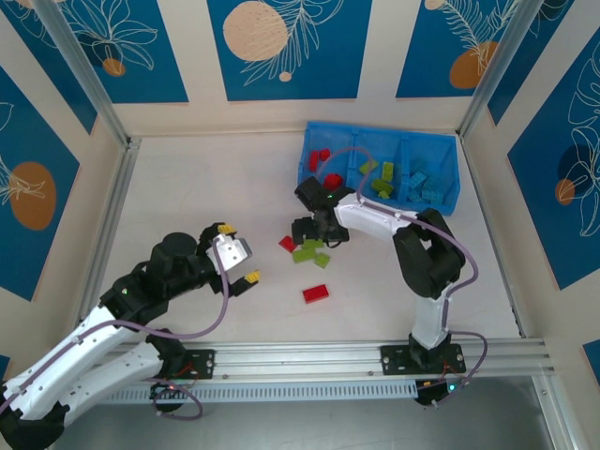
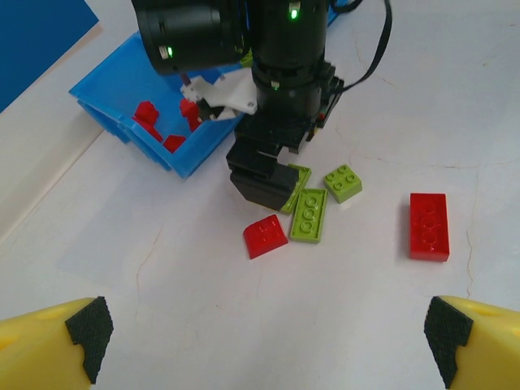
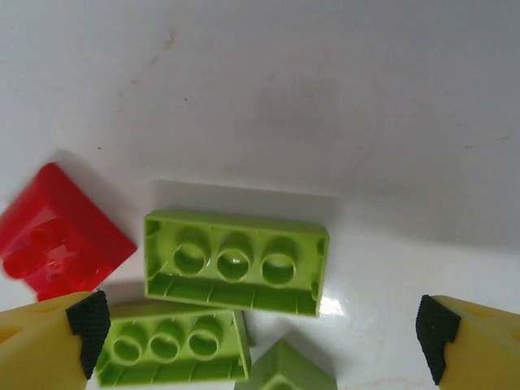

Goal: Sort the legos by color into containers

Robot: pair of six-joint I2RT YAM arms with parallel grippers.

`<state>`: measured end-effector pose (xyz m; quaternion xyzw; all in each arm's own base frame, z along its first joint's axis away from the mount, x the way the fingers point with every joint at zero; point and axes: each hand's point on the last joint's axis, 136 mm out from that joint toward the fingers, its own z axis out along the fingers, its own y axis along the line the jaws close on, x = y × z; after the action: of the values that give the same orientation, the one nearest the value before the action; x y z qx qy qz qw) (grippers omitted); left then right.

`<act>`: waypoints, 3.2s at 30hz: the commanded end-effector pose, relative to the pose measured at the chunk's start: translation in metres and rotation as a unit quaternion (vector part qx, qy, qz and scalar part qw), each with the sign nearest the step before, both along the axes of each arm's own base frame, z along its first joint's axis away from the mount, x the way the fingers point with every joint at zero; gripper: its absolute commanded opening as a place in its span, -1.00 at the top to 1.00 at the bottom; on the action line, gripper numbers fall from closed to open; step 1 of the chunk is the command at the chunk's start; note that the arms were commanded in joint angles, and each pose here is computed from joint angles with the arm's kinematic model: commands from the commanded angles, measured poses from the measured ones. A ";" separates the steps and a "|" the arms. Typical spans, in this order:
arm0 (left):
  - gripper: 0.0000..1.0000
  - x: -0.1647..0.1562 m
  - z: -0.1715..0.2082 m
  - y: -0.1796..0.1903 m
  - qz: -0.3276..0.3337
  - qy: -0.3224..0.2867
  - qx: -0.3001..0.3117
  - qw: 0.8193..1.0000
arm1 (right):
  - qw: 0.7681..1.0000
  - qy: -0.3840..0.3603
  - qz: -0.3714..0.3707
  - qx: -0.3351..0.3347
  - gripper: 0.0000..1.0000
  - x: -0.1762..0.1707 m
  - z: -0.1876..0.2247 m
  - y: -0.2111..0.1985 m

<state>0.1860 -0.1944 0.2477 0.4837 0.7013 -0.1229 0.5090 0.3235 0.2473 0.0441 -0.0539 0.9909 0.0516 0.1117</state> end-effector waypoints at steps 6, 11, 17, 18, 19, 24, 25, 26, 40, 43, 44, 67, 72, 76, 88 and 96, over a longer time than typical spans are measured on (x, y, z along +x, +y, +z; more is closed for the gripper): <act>-1.00 -0.005 0.003 0.000 -0.016 -0.011 0.002 1.000 | 0.999 0.028 0.000 0.022 -0.88 0.001 -0.021 0.014; -1.00 -0.005 0.004 0.000 -0.017 -0.013 0.002 1.000 | 0.999 0.033 -0.004 -0.036 -0.67 0.001 -0.039 0.002; -1.00 -0.005 0.003 0.000 -0.018 -0.012 0.002 1.000 | 0.998 0.030 -0.007 -0.048 -0.21 -0.001 -0.041 0.003; -1.00 -0.005 0.003 0.000 -0.017 -0.012 0.002 1.000 | 0.999 0.026 -0.010 -0.045 -0.13 -0.001 -0.038 0.003; -1.00 -0.004 0.002 0.000 -0.016 -0.012 0.004 1.000 | 0.999 0.021 -0.012 -0.042 -0.06 -0.001 -0.035 0.002; -1.00 -0.005 0.002 -0.001 -0.018 -0.012 0.004 1.000 | 0.999 -0.026 -0.032 -0.013 -0.03 0.000 0.001 -0.006; -1.00 -0.005 0.002 -0.001 -0.020 -0.012 0.004 1.000 | 0.998 -0.041 -0.039 -0.006 -0.03 0.001 0.013 -0.010; -1.00 -0.006 0.002 -0.002 -0.022 -0.013 0.004 1.000 | 0.997 -0.057 -0.049 0.002 -0.03 0.003 0.026 -0.015; -1.00 -0.005 0.004 0.001 -0.018 -0.017 0.007 1.000 | 0.952 -0.202 -0.213 0.092 -0.01 0.135 0.142 -0.158; -1.00 -0.004 0.005 0.003 -0.012 -0.020 0.008 1.000 | 0.953 -0.196 -0.217 0.085 -0.04 0.174 0.139 -0.172; -1.00 -0.004 0.005 0.004 -0.011 -0.022 0.008 1.000 | 0.953 -0.192 -0.219 0.081 -0.11 0.188 0.139 -0.175; -1.00 0.002 0.000 0.008 0.004 -0.023 0.020 1.000 | 0.993 -0.073 -0.087 0.043 -0.92 -0.036 0.091 -0.025; -1.00 0.004 -0.003 0.005 0.004 -0.013 0.023 1.000 | 0.999 0.001 -0.047 -0.013 -0.81 -0.085 0.038 -0.014; -1.00 0.003 -0.004 0.005 0.002 -0.011 0.024 1.000 | 0.998 0.021 -0.042 -0.053 -0.84 -0.095 0.012 -0.014; -1.00 0.006 -0.004 0.011 0.017 -0.019 0.031 0.999 | 0.981 -0.018 0.185 -0.058 -0.78 -0.049 -0.021 -0.007; -1.00 0.007 -0.004 0.013 0.023 -0.024 0.035 0.999 | 0.972 0.015 0.233 -0.035 -0.23 -0.052 -0.035 -0.005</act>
<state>0.1920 -0.1854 0.2454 0.4876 0.7023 -0.0871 0.5112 0.2769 0.2374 0.0172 -0.2519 0.9622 0.0224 0.1007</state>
